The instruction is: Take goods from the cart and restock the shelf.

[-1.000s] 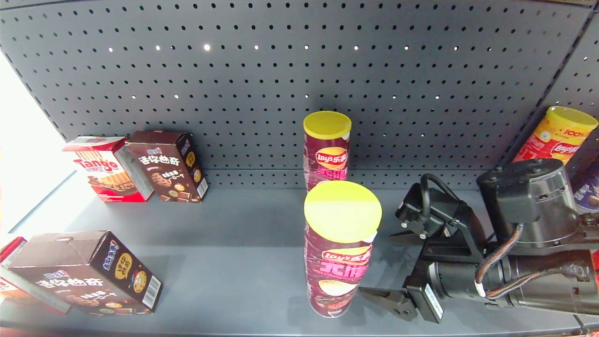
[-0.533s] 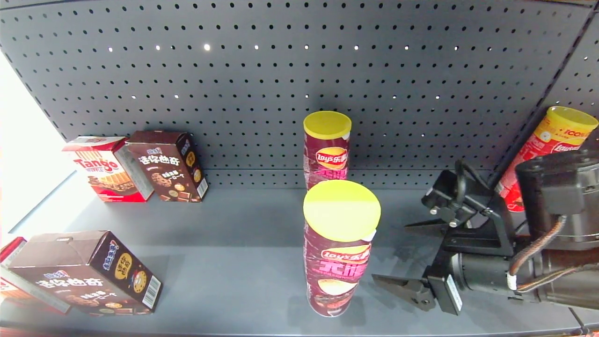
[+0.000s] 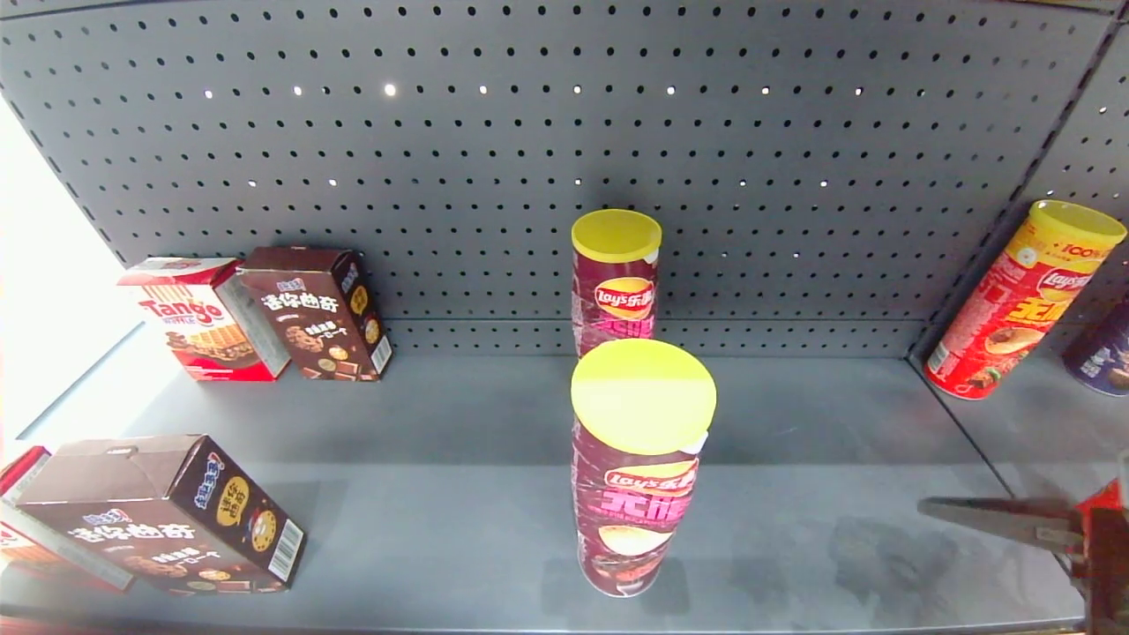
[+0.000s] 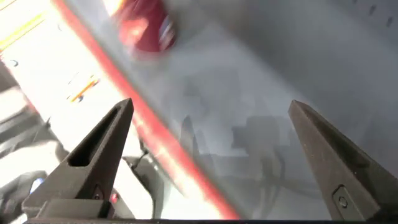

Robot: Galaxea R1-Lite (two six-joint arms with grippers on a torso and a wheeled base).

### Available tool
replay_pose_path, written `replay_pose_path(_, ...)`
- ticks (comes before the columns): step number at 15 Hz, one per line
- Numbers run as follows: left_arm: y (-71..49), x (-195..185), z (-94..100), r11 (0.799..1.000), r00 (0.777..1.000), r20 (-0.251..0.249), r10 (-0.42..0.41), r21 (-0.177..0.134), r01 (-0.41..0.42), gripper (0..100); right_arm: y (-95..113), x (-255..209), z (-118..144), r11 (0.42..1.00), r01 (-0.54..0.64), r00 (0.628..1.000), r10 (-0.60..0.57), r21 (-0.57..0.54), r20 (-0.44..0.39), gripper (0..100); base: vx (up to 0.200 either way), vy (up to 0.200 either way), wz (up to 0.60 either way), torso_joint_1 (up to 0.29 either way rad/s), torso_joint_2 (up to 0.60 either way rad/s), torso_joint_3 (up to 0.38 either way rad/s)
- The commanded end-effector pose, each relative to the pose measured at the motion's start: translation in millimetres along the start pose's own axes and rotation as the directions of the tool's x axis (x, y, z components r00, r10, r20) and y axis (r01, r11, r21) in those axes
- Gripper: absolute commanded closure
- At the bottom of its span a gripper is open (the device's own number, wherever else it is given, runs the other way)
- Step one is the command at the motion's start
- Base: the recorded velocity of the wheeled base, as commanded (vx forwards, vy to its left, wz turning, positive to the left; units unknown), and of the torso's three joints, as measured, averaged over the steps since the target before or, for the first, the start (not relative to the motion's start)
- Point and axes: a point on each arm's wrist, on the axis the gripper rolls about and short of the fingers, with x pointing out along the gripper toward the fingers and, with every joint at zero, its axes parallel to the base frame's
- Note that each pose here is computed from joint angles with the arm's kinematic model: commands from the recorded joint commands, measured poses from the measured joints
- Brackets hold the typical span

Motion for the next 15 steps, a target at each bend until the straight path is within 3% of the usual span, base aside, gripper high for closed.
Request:
replay_pose_path(1, 0.0, 0.1, 0.1, 1.0, 1.0, -0.001, -0.003, 0.001, 0.003, 0, 10.9, -44.2, -42.8, 1.0, -0.002, 0.994, 0.004, -0.012, 0.108, 0, 0.0, 0.0, 0.0, 0.0, 0.0, 0.0)
replay_pose_path(7, 0.1, 0.1, 0.1, 1.0, 1.0, -0.001, 0.001, 0.0, -0.001, 0, 23.1, -80.4, -110.8, 0.993, -0.005, 0.953, -0.031, 0.117, 0.302, 0, 0.0, 0.0, 0.0, 0.0, 0.0, 0.0)
replay_pose_path(9, 0.1, 0.1, 0.1, 1.0, 1.0, -0.001, 0.001, 0.0, -0.001, 0, 29.6, -85.3, -146.3, 0.991, 0.006, 0.922, -0.056, 0.131, 0.382, 0, 0.0, 0.0, 0.0, 0.0, 0.0, 0.0)
replay_pose_path(13, 0.1, 0.1, 0.1, 1.0, 1.0, -0.001, 0.004, -0.002, -0.004, 0, 32.0, -89.4, -149.4, 0.983, 0.065, 0.927, -0.122, 0.169, 0.354, 0, 0.0, 0.0, 0.0, 0.0, 0.0, 0.0)
replay_pose_path(15, 0.1, 0.1, 0.1, 1.0, 1.0, -0.001, 0.001, 0.0, -0.001, 0, 33.6, -83.5, -145.1, 0.948, 0.221, 0.93, -0.275, 0.228, 0.245, 0, 0.0, 0.0, 0.0, 0.0, 0.0, 0.0)
